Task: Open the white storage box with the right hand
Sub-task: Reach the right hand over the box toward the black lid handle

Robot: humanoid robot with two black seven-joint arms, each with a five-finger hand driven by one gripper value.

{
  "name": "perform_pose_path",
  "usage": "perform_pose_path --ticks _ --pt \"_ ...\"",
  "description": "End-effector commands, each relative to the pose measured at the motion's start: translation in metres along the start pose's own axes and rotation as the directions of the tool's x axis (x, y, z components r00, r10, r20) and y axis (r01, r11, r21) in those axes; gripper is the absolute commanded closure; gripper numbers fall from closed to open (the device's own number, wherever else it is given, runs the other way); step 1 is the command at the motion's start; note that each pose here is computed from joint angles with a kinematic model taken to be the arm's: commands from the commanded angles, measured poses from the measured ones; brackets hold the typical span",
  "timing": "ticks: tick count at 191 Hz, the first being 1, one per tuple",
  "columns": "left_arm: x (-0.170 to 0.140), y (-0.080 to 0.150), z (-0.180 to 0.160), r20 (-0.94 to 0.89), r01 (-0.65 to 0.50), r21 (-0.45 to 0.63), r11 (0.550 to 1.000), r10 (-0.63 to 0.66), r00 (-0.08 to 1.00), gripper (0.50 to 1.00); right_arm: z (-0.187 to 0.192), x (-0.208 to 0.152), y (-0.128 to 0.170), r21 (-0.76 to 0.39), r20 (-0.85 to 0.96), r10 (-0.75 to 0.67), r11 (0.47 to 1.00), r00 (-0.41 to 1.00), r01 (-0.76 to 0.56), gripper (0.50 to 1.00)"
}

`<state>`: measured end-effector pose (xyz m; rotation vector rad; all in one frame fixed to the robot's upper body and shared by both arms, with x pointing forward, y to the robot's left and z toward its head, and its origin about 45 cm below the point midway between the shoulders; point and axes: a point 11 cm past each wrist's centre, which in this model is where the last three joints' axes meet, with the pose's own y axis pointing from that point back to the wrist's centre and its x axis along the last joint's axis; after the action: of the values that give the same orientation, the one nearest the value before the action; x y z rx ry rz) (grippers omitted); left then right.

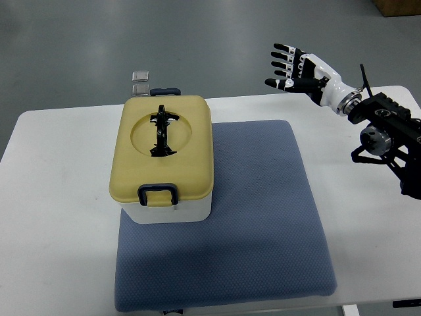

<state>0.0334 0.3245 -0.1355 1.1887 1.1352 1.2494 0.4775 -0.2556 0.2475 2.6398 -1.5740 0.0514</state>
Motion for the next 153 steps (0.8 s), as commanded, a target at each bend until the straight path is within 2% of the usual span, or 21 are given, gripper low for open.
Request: perform_pose_path --ticks 1,62,124,153 --pt "0.001 0.0 0.0 0.0 -0.002 0.0 1.0 0.002 1.0 0.5 -0.019 -0.008 -0.01 0.001 -0.099 -0.071 0.997 0.993 0.071 0.581" --pt "0.0 0.0 0.0 0.0 0.0 0.0 1.0 0.0 1.0 0.5 -0.061 -0.038 -0.033 -0.03 -0.386 -0.218 0.974 0.896 0.224 0.579" --pt "0.0 0.0 0.001 -0.001 0.0 -0.001 1.0 0.0 1.0 0.5 -0.085 -0.064 -0.042 -0.021 -0.453 -0.303 0.944 0.839 0.33 0.579" --pt "0.0 0.0 0.0 0.0 0.0 0.0 1.0 0.0 1.0 0.5 -0.096 -0.087 -0.042 -0.046 -0.525 -0.382 0.905 0.761 0.423 0.579"
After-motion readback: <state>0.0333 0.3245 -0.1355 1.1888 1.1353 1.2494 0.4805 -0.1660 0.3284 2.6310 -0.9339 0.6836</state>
